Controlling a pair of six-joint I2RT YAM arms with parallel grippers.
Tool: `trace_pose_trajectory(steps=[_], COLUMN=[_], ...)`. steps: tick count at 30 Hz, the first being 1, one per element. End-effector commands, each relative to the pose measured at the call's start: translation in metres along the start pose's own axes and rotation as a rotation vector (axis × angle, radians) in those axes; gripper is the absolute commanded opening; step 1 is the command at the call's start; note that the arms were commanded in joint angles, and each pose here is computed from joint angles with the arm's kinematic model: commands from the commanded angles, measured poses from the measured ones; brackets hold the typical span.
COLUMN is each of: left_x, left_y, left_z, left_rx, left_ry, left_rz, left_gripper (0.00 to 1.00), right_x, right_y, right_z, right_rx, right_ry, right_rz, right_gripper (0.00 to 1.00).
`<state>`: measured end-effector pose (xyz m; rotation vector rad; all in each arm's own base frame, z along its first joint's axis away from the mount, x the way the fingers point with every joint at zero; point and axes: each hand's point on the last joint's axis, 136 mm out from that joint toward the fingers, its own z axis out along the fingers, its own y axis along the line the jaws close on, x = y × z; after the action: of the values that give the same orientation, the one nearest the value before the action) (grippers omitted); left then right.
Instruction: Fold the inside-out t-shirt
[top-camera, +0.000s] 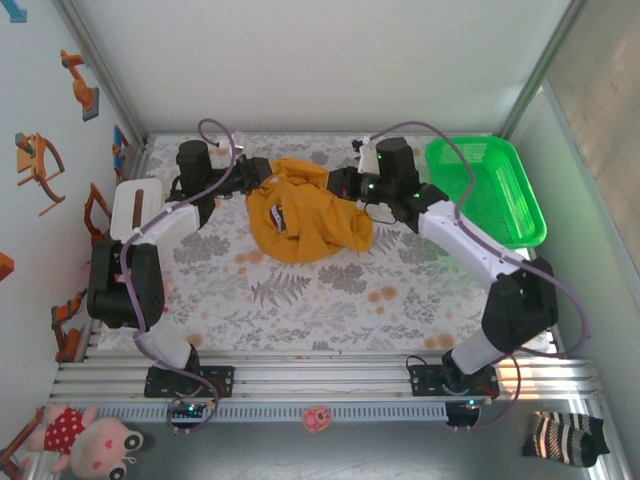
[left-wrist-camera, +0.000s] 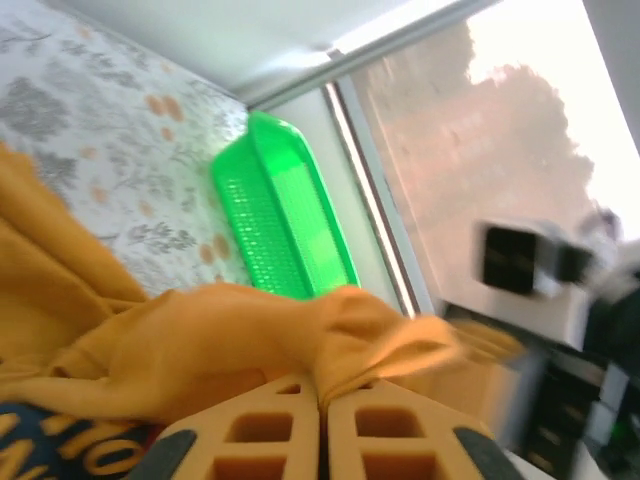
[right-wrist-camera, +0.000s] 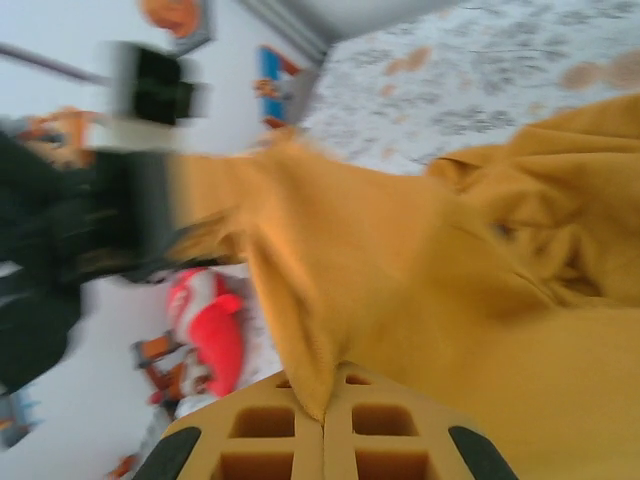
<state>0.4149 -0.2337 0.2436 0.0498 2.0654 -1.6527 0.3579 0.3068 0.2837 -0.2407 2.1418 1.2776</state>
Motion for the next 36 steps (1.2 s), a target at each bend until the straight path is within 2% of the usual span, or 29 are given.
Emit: trace_pose_trajectory(steps=[1, 3, 6, 10, 13, 15, 17, 20, 36], left_x=[-0.023, -0.025, -0.019, 0.008, 0.038, 0.057, 0.072, 0.088, 0.098], left_y=[-0.001, -0.002, -0.006, -0.018, -0.018, -0.009, 0.002, 0.008, 0.026], left_z=[0.001, 0.001, -0.008, -0.019, -0.022, -0.024, -0.027, -0.025, 0.02], left_rx=[0.014, 0.009, -0.02, -0.102, -0.244, -0.387, -0.505, -0.583, -0.64], left_ry=[-0.042, -0.052, -0.08, -0.098, -0.066, -0.053, -0.059, -0.069, 0.032], left_rz=[-0.012, -0.01, -0.002, 0.039, 0.07, 0.071, 0.055, 0.037, 0.081], left_gripper=[0.28, 0.37, 0.48, 0.53, 0.57, 0.59, 0.59, 0.59, 0.57], right_x=[-0.004, -0.004, -0.004, -0.001, 0.003, 0.008, 0.012, 0.019, 0.023], right_y=[0.049, 0.053, 0.044, 0.03, 0.021, 0.016, 0.011, 0.005, 0.002], right_z=[-0.019, -0.017, -0.007, 0.003, 0.006, 0.006, 0.005, 0.005, 0.002], right_rx=[-0.229, -0.277, -0.273, -0.241, -0.221, -0.202, -0.188, -0.171, -0.158], right_ry=[-0.031, -0.04, -0.035, -0.023, -0.013, -0.007, -0.005, 0.0, 0.004], right_rz=[-0.034, -0.031, -0.009, 0.017, 0.032, 0.042, 0.052, 0.067, 0.078], right_gripper=[0.0, 0.0, 0.0, 0.0, 0.0, 0.0, 0.0, 0.0, 0.0])
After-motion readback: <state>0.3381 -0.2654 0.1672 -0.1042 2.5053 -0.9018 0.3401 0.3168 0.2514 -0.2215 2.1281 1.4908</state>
